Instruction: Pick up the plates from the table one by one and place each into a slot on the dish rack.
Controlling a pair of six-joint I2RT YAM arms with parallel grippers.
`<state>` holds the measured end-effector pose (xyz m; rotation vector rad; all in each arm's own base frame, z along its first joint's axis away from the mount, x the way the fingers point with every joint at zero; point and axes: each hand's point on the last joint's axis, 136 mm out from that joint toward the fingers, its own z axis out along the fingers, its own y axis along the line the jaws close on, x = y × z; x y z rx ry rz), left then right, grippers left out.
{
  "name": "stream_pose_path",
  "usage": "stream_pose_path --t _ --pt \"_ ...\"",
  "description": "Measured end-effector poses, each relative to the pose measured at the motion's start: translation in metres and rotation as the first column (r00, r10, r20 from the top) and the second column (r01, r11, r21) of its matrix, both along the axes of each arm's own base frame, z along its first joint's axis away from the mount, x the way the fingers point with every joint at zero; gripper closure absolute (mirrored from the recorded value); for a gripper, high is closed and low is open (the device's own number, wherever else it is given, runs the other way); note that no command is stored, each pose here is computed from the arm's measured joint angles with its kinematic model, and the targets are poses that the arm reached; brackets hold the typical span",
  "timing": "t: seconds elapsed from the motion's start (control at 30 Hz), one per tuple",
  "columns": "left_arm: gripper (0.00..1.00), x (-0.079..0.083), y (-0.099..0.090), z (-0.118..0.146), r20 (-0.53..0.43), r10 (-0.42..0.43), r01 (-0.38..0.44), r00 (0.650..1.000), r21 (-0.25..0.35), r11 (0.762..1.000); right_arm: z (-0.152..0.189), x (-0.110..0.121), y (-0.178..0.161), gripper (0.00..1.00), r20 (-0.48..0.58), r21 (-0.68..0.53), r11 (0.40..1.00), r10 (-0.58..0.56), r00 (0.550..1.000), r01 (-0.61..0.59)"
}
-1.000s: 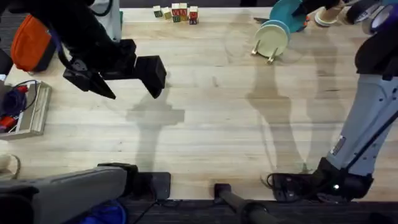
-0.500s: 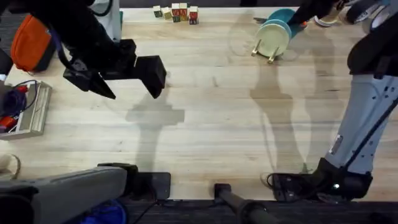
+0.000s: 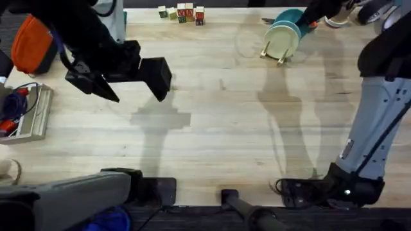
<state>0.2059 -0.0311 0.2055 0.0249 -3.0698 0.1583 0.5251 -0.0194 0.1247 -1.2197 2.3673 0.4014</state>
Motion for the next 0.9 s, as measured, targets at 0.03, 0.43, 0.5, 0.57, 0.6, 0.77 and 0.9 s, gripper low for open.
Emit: stream_pose_path --t 0.03,0.43,0.5,0.57,0.6,0.77,0.9 --pt "0.007 0.0000 0.0000 0.0000 0.000 0.000 0.000 1.000 0.000 1.000 -0.0001 -0.0001 0.0000 0.912 -0.001 0.000 1.000 0.000 1.000 0.000" --pt "0.007 0.0000 0.0000 0.0000 0.000 0.000 0.000 1.000 0.000 1.000 -0.0001 0.0001 0.0018 0.691 0.000 0.001 1.000 0.004 1.000 -0.004" --pt "0.006 0.0000 0.0000 0.0000 0.000 0.000 0.000 1.000 0.000 1.000 -0.0001 0.0001 0.0022 0.686 0.000 0.001 1.000 0.004 1.000 -0.004" --pt "0.006 0.0000 0.0000 0.0000 0.000 0.000 0.000 1.000 0.000 1.000 -0.0001 0.0001 0.0022 0.682 0.000 0.001 1.000 0.004 1.000 -0.004" --pt "0.007 0.0000 0.0000 0.0000 0.000 0.000 0.000 1.000 0.000 1.000 0.0000 0.0003 0.0021 0.679 0.001 0.001 1.000 0.004 1.000 -0.004" --pt "0.006 0.0000 0.0000 0.0000 0.000 0.000 0.000 1.000 0.000 1.000 0.0012 0.0062 0.0010 0.649 0.028 -0.004 1.000 0.004 1.000 -0.004" --pt "0.007 0.0000 0.0000 0.0000 0.000 0.000 0.000 1.000 0.000 1.000 0.0020 0.0099 0.0009 0.635 0.045 -0.008 1.000 0.006 0.999 -0.005"
